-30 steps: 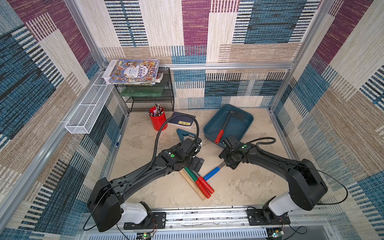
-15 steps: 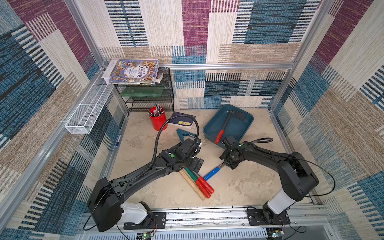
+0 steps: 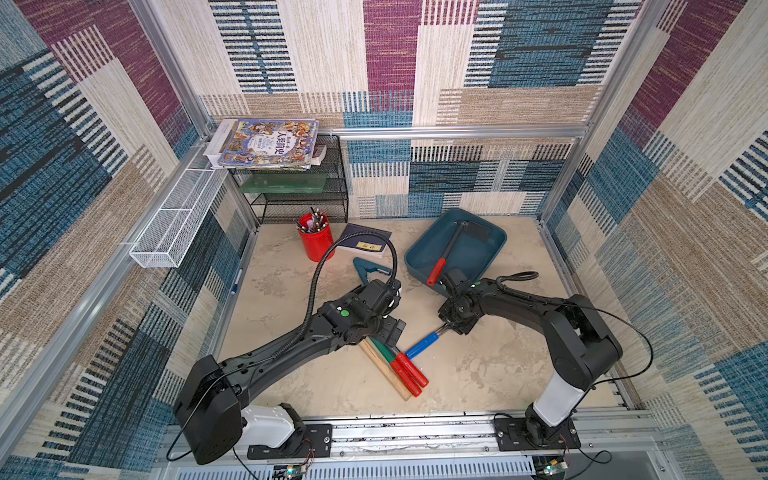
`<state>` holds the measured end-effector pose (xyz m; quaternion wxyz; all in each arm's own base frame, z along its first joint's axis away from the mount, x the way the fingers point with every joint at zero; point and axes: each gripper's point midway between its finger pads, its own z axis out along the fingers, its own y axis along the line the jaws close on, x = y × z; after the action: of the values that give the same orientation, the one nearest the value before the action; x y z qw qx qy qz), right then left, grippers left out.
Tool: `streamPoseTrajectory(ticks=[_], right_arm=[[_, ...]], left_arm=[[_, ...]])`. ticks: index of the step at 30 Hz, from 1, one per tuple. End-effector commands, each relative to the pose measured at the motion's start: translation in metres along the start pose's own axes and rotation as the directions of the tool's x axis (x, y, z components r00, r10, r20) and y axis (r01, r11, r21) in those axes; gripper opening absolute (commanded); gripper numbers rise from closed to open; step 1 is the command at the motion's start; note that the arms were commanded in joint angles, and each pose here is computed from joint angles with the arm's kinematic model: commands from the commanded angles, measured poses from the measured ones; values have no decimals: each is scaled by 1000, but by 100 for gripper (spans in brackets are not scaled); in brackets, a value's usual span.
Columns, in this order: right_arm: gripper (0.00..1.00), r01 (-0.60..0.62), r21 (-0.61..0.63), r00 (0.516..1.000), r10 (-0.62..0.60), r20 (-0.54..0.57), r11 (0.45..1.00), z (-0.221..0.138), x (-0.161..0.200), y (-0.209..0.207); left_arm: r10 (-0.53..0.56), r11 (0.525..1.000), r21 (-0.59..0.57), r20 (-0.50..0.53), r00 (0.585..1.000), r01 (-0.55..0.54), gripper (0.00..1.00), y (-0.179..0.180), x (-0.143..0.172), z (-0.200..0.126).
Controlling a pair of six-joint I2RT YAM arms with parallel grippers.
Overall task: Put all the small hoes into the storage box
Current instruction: Pick up the hoe from the center of the board.
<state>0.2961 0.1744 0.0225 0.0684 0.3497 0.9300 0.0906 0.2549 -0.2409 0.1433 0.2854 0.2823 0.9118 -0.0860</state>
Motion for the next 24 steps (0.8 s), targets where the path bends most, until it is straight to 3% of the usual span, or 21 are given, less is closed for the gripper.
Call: streamPoseTrajectory(ticks=[1, 4, 11, 24], right_arm=[[38, 4, 16, 1000, -4, -18, 1000, 6, 3, -4], [35, 7, 15, 1000, -7, -20, 1000, 5, 5, -4], [10, 2, 20, 1000, -1, -9, 1000, 0, 4, -10], [3, -54, -47, 995, 57, 82, 997, -36, -11, -15]], left_arm=[[1, 1000, -13, -3, 1000, -1, 96, 3, 3, -2], [4, 1000, -13, 3, 1000, -4, 96, 3, 2, -2], [4, 1000, -7, -8, 1000, -4, 96, 1, 3, 1], [21, 998, 58, -32, 999, -19, 96, -12, -1, 6]])
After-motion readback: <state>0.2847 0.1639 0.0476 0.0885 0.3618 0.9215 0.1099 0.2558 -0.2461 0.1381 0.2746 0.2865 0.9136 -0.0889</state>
